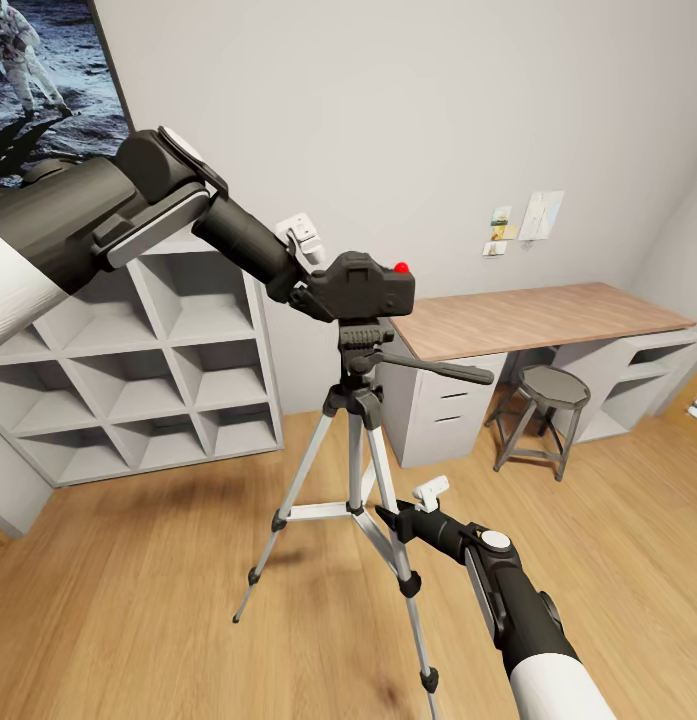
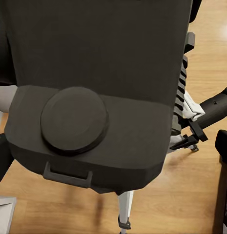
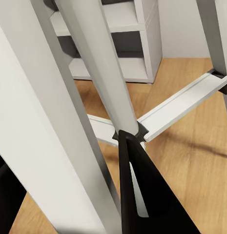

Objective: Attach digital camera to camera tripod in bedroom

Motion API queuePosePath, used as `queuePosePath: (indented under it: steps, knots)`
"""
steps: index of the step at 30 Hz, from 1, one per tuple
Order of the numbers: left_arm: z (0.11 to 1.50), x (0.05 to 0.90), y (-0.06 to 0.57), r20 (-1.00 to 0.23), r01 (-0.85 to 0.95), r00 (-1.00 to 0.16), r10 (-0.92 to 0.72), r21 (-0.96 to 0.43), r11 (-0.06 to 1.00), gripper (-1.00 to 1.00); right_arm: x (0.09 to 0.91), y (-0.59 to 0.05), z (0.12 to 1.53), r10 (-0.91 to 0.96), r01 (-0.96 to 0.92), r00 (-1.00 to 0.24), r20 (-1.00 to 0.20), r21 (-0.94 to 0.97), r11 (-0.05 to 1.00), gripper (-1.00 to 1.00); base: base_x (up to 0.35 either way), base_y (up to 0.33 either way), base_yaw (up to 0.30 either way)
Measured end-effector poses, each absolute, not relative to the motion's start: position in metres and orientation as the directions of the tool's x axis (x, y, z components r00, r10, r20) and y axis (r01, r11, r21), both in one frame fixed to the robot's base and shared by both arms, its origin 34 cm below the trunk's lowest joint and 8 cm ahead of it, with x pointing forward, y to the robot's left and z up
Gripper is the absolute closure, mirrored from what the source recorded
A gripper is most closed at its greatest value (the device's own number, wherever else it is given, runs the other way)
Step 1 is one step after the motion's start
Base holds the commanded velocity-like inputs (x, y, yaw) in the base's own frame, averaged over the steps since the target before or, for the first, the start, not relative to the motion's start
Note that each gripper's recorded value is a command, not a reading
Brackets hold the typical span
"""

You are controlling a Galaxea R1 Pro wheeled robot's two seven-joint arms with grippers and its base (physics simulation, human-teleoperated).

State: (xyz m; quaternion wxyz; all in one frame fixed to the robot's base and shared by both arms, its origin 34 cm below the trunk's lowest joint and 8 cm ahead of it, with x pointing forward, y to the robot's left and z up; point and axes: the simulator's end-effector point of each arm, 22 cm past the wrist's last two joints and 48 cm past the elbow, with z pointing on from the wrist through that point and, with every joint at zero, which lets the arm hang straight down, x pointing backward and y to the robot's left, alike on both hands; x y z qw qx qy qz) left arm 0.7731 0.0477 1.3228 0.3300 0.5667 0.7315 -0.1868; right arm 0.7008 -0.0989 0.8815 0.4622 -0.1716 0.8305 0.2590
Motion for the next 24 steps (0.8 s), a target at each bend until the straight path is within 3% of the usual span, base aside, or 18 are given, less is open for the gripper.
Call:
queuePosePath:
  steps: [15,24]
  knots:
    - [1.325,0.775,0.051,-0.701,0.950,-0.144,0.698,0.098,0.295,-1.00,0.701,-0.099,0.882,-0.046,-0.525,-0.514,-0.857,0.271,0.807,1.00,0.000,0.000,0.000]
    - [1.408,0.787,0.080,-0.847,0.923,-0.130,0.516,0.087,0.375,-1.00,0.701,-0.099,0.882,-0.049,-0.526,-0.513,-0.857,0.269,0.807,1.00,0.000,0.000,0.000]
